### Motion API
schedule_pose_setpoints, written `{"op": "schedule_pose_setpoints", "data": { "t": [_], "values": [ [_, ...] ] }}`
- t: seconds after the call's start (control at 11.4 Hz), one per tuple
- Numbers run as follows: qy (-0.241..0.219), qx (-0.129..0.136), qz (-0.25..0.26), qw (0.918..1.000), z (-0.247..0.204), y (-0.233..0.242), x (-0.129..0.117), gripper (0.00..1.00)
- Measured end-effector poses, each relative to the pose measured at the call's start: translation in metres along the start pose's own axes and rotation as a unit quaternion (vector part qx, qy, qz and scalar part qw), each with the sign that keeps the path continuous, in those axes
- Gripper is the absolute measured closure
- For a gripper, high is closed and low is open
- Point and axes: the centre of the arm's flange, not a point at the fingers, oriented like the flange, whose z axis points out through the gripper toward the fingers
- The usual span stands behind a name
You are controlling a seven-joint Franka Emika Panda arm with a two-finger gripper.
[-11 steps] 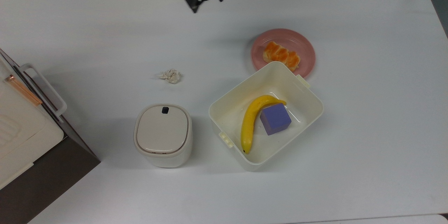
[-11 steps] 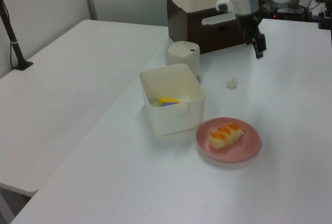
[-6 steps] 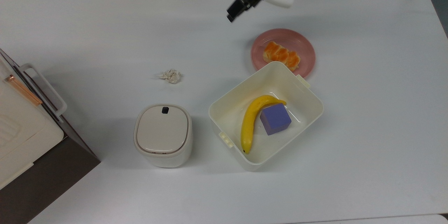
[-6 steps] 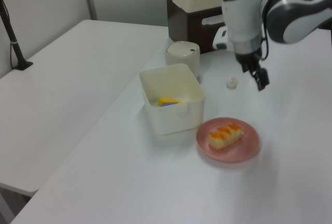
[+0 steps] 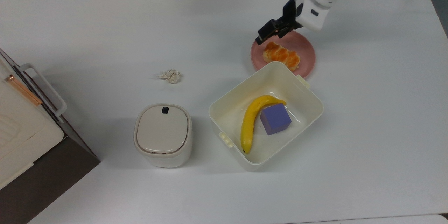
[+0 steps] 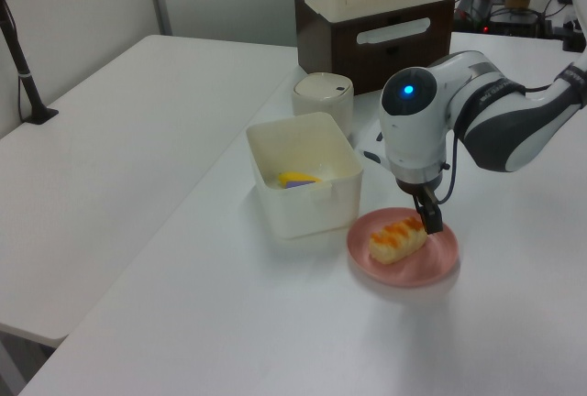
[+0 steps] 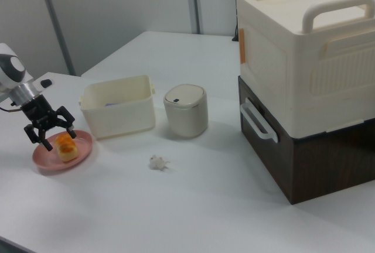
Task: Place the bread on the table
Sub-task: 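Move the open gripper over the bread roll on the pink plate, then lower the gripper and close it around the bread roll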
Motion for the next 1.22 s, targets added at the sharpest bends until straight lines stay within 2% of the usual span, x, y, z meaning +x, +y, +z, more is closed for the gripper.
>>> {"op": "schedule_pose_setpoints", "data": {
  "t": [0.17, 0.44, 0.7, 0.96, 1.22],
  "values": [
    [0.007, 0.001, -0.002, 1.0, -0.007, -0.006, 0.001, 0.0],
    [-0.005, 0.001, -0.009, 0.9999, 0.007, -0.012, 0.004, 0.0],
    [-0.006, -0.013, 0.012, 0.9998, 0.022, -0.016, 0.021, 0.0],
    [0.026, -0.008, 0.036, 0.999, 0.021, -0.019, 0.038, 0.0],
    [0.024, -0.012, 0.037, 0.9989, 0.031, -0.025, 0.042, 0.04]
  ]
}}
